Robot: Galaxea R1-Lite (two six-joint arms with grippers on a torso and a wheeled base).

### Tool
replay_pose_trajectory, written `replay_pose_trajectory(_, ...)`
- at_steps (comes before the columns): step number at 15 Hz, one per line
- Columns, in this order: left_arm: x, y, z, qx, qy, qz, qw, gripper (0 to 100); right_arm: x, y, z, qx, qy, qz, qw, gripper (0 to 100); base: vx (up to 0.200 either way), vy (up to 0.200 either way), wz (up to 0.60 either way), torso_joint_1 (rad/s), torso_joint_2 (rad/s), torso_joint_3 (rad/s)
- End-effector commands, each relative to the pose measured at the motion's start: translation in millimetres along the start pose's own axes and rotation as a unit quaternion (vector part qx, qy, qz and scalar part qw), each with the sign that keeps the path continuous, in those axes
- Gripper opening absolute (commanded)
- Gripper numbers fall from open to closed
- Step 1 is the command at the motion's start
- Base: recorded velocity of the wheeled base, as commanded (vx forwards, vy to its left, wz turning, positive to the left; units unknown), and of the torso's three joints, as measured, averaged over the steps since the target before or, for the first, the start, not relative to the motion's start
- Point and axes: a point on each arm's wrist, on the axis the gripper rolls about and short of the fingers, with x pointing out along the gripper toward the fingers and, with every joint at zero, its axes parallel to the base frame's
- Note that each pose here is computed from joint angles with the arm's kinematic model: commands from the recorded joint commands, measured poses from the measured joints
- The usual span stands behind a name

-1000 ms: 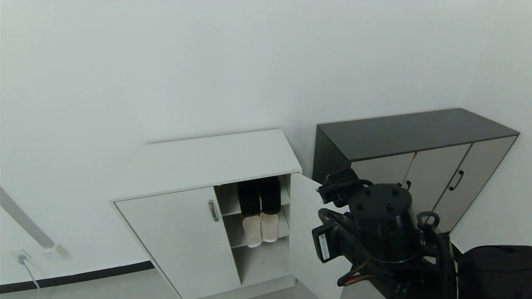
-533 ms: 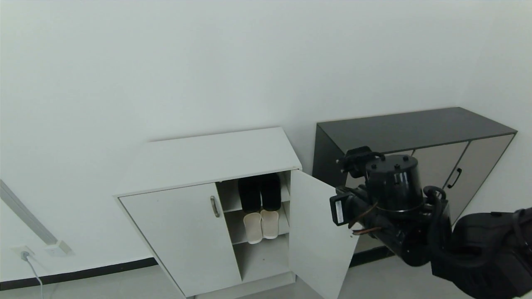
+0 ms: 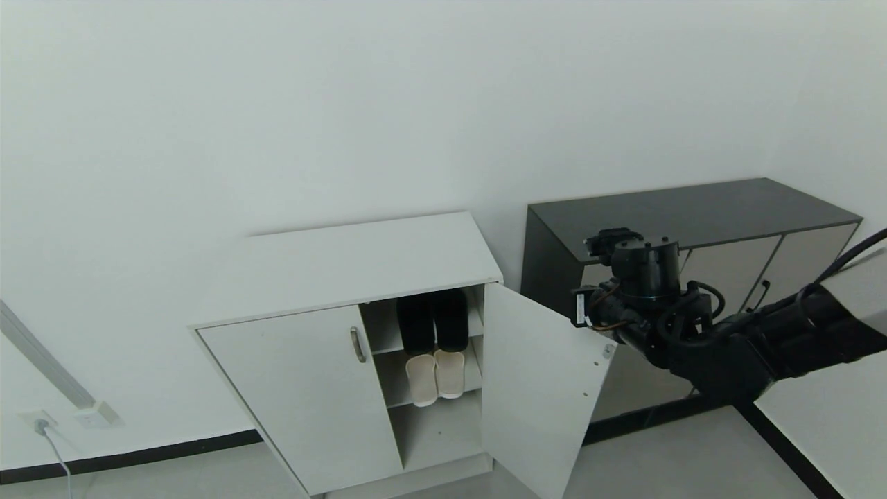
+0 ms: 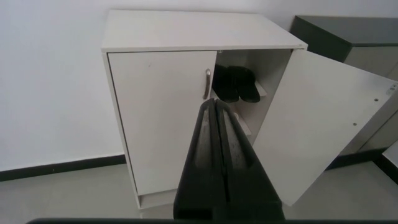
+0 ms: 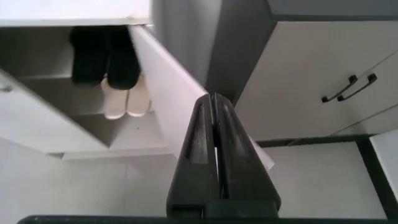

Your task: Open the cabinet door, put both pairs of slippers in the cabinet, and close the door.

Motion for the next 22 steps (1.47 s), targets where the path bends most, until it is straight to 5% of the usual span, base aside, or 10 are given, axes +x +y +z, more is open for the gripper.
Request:
replay_pose_trajectory(1,0.0,0.0,-0.1,0.0,0.0,0.001,1.0,0,25.2,-7.7,-22.3,0.001,0.017,-0.012,1.0,0,0.0,0.0,0.0,0.0,0.0,0.0)
replay_pose_trajectory(22,0.0,0.0,0.0,-0.005,0.0,0.002,1.0,0,59.5,-2.1,-55.1,-0.008,0.049,-0.005,0.999,0,0.0,0.0,0.0,0.0,0.0,0.0)
